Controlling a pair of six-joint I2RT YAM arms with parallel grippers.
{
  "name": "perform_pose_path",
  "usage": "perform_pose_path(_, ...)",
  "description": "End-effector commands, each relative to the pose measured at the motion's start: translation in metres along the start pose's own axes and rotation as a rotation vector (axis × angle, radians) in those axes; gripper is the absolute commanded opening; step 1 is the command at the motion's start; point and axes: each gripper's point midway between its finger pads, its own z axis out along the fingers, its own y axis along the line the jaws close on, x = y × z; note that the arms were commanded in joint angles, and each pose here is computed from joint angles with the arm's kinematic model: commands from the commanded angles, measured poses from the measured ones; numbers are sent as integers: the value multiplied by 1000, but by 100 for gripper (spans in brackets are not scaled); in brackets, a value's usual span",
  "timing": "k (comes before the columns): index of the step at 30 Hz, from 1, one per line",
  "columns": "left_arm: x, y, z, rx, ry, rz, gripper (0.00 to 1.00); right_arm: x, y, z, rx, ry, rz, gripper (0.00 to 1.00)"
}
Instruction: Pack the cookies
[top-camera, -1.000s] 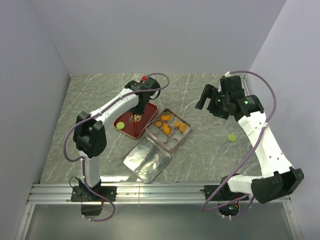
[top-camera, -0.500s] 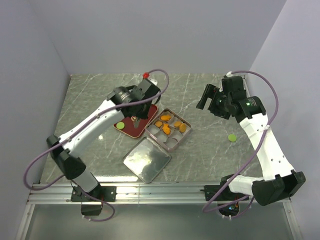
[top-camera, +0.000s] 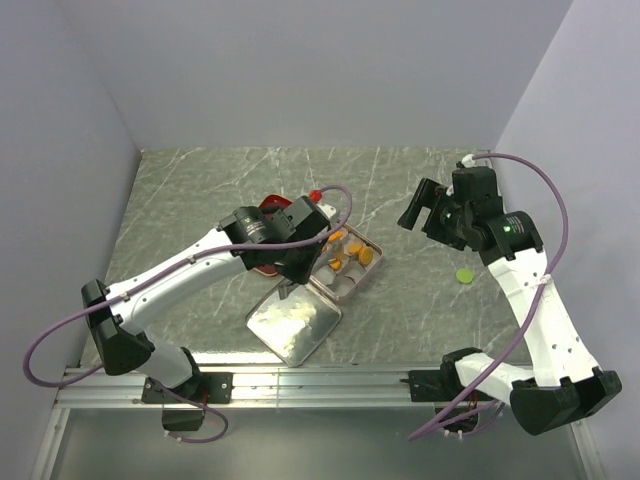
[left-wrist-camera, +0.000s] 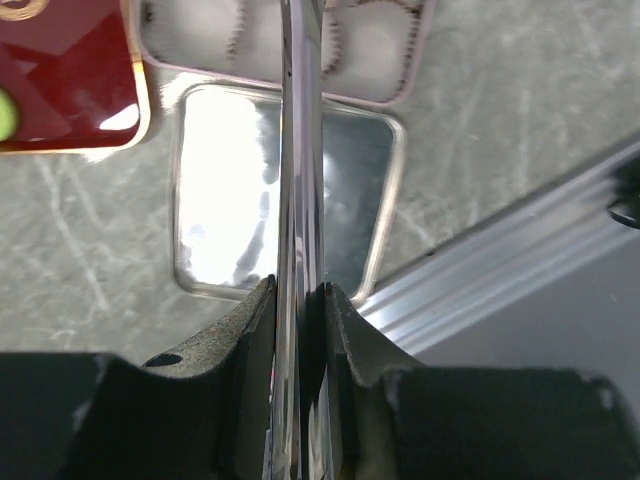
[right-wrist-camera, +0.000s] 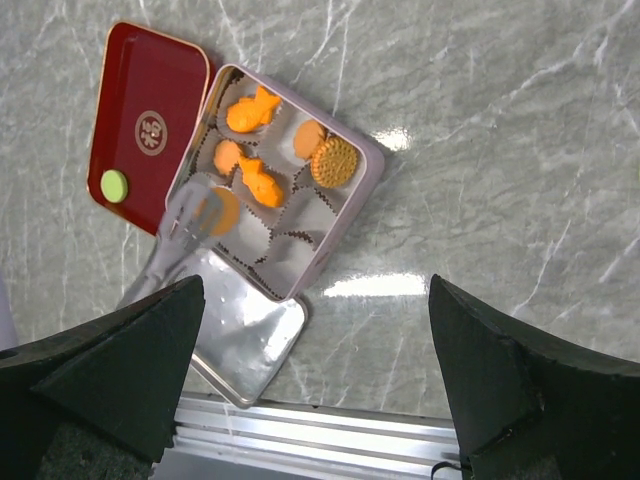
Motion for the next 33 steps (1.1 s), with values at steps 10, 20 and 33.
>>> perform_pose_path(10, 4, -41, 26, 53, 35, 28, 15, 3, -3, -8, -12, -29, -3, 100)
perform_pose_path(20, 4, -41, 46, -11, 43, 40, 19, 6, -2, -9, -19, -19, -4, 100)
perform_pose_path(33, -6, -42, 46, -21, 17, 44, 37, 10, -4, -7, -18, -9, -2, 100)
